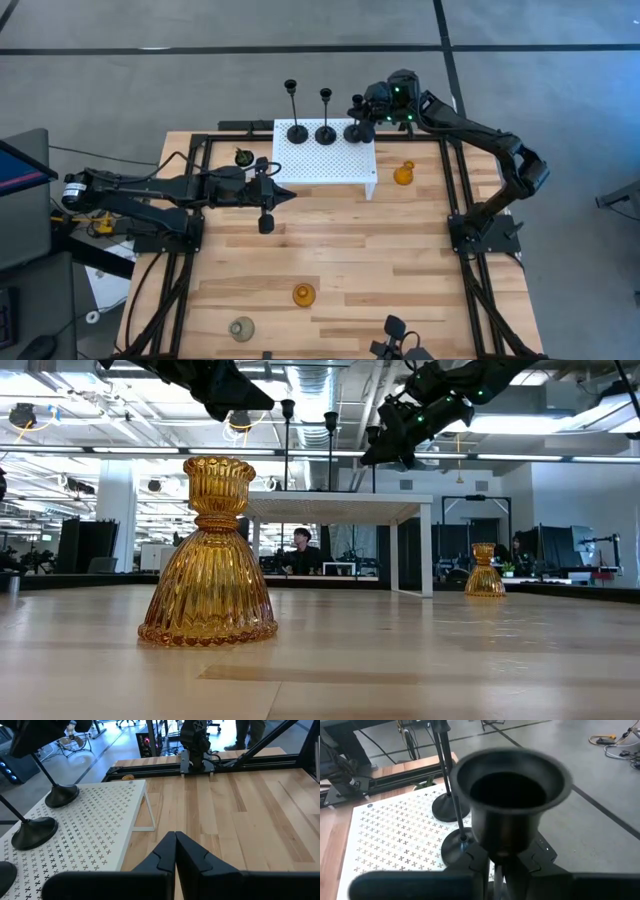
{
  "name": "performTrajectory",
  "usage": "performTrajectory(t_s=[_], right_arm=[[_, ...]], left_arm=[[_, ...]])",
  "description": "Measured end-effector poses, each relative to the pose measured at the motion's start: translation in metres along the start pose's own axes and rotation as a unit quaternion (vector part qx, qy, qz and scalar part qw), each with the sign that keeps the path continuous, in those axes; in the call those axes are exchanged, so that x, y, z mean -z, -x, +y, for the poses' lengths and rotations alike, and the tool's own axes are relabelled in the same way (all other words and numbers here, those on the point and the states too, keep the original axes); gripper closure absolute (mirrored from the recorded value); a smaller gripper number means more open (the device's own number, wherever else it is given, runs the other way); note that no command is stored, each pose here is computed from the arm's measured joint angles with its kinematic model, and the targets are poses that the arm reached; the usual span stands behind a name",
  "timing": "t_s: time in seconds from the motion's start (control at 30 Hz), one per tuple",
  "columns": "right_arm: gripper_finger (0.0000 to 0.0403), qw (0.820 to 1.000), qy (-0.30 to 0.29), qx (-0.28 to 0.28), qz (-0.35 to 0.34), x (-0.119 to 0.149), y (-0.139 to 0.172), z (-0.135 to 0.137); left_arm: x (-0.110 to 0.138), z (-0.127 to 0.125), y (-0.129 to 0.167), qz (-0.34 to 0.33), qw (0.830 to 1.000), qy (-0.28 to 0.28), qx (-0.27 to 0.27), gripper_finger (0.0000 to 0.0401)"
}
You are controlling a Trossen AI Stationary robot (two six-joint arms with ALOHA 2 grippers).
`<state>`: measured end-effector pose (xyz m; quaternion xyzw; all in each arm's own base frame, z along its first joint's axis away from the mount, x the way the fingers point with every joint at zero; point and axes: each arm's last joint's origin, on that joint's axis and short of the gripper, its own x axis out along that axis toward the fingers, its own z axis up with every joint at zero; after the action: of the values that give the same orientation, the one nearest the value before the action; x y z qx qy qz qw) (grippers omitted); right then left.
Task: Pick & Place candle stick holders
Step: Put the black candle holder on the shelf aligned with the other black candle holders
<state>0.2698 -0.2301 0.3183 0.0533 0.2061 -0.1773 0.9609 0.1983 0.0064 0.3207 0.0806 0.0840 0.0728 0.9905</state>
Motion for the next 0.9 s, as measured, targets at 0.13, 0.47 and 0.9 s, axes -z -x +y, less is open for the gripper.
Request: performTrajectory(t_s=[0.13, 0.47, 0.9], right_arm=[[0.0367, 1.0, 0.003, 0.0, -0.007, -0.0014, -0.0003, 0.0006], [0.0344, 1.0, 0.005, -0.006, -0.006, -0.0017, -0.0015, 0.0045], [0.03, 0.999, 0.013, 0.044, 0.019, 0.0023, -0.0013, 0.0017]], left_arm=[[0.0, 0.0, 0.0, 0.0, 1.0, 0.0, 0.0, 0.0393], [0.0, 0.0, 0.0, 0.0, 1.0, 0.0, 0.0, 0.0393], [0.0, 0.0, 0.0, 0.0, 1.0, 0.0, 0.0, 0.0393]])
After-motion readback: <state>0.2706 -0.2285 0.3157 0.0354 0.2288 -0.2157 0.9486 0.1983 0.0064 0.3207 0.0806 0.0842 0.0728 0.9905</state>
